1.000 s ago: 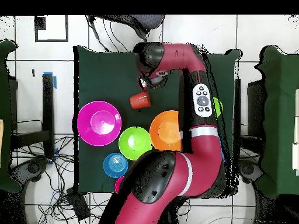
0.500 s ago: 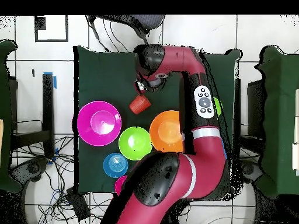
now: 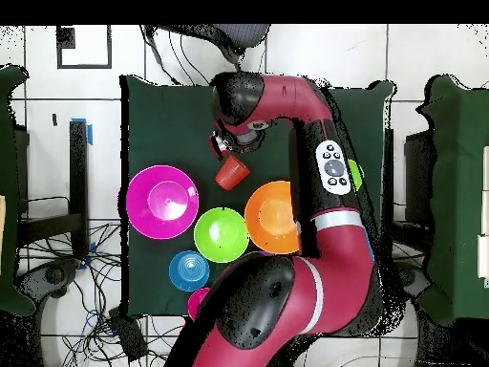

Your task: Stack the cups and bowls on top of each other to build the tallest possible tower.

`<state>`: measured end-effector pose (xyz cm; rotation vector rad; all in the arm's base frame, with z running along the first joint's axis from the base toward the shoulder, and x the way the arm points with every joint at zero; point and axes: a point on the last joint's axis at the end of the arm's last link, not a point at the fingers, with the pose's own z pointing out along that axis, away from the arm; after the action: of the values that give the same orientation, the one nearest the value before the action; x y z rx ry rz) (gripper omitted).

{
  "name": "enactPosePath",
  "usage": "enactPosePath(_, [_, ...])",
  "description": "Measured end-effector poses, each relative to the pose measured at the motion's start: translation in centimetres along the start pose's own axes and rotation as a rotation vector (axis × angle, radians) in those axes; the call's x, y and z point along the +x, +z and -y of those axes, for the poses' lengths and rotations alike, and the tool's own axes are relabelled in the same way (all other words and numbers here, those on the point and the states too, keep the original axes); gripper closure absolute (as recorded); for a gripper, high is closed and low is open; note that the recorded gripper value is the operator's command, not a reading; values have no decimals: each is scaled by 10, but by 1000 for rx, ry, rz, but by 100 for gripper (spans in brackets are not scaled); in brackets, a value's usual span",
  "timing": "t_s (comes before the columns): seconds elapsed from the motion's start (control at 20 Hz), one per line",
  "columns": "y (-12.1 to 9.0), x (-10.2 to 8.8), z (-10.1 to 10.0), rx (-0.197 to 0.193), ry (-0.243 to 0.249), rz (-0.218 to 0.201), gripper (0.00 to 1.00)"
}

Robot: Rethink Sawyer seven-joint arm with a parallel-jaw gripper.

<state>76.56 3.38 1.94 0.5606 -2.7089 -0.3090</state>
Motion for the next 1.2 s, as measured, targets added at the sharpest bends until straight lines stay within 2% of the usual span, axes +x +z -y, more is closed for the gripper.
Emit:
enactPosePath(0.05, [-5, 1, -5, -16, -3, 3, 0])
enactPosePath(0.25, [-9, 2, -11, -38, -5, 6, 0])
enactPosePath(0.45, [-9, 3, -13, -45, -6, 3, 0])
enactPosePath(0.6, [-8, 6, -12, -34, -6, 2, 0])
enactPosePath(0.8, [-4, 8, -9, -17, -5, 23, 0])
enactPosePath(1.2, [16, 18, 4, 11, 6, 48, 0])
